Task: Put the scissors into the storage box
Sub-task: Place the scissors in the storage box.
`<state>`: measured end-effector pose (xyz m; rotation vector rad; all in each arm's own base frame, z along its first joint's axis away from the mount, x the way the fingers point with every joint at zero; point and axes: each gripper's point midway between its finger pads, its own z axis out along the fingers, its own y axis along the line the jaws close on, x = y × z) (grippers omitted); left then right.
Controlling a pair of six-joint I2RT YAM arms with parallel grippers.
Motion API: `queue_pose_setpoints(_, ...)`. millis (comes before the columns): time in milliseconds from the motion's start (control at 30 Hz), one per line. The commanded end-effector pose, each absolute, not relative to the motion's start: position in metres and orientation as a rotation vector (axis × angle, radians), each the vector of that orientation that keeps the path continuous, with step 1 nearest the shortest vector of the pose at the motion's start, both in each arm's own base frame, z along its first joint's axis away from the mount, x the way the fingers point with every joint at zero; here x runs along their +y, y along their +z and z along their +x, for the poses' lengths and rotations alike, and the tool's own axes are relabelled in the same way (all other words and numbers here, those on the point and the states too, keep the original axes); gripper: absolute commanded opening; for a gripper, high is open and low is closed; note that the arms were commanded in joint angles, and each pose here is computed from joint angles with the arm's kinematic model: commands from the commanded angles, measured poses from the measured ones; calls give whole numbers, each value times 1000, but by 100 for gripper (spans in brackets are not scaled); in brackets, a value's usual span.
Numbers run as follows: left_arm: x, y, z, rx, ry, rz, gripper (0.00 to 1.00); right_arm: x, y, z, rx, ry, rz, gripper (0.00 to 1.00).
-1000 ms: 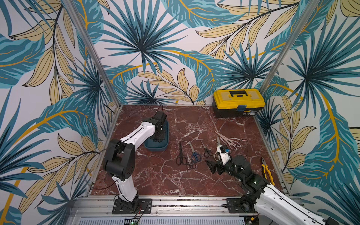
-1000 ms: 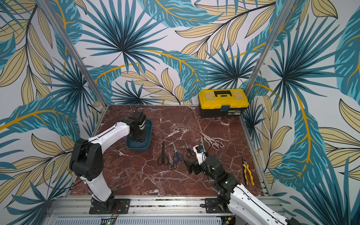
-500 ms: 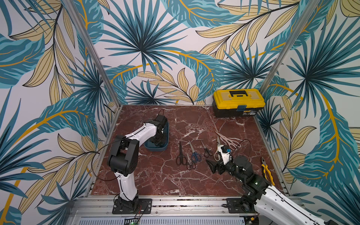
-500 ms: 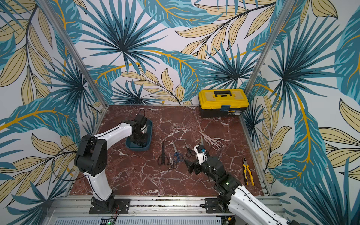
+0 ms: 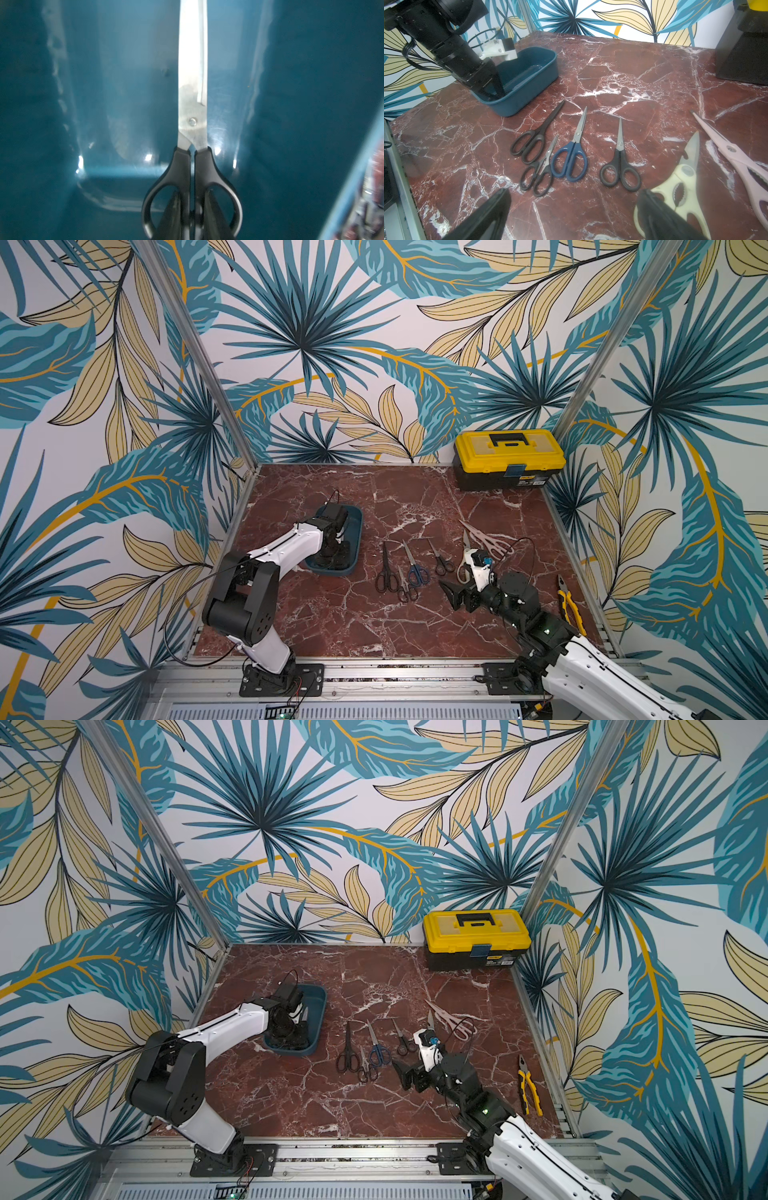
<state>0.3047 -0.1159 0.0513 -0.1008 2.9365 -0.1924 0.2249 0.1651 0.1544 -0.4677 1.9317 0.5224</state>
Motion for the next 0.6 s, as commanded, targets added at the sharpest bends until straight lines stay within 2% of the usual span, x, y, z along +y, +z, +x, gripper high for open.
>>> queue_pose_setpoints(0,-134,57,294,2904,-273,-137,0,168,152,224,1926,534,-482,100)
queue_pose_setpoints(100,-141,52,288,2910,-284,-134,0,169,151,224,1929,534,-484,100)
queue_pose_setpoints(367,-156,53,307,2875,-341,-105,0,171,151,225,1936,539,-492,100)
queue_pose_setpoints(567,-147,52,310,2889,-240,-98,0,171,151,225,1933,539,-494,99)
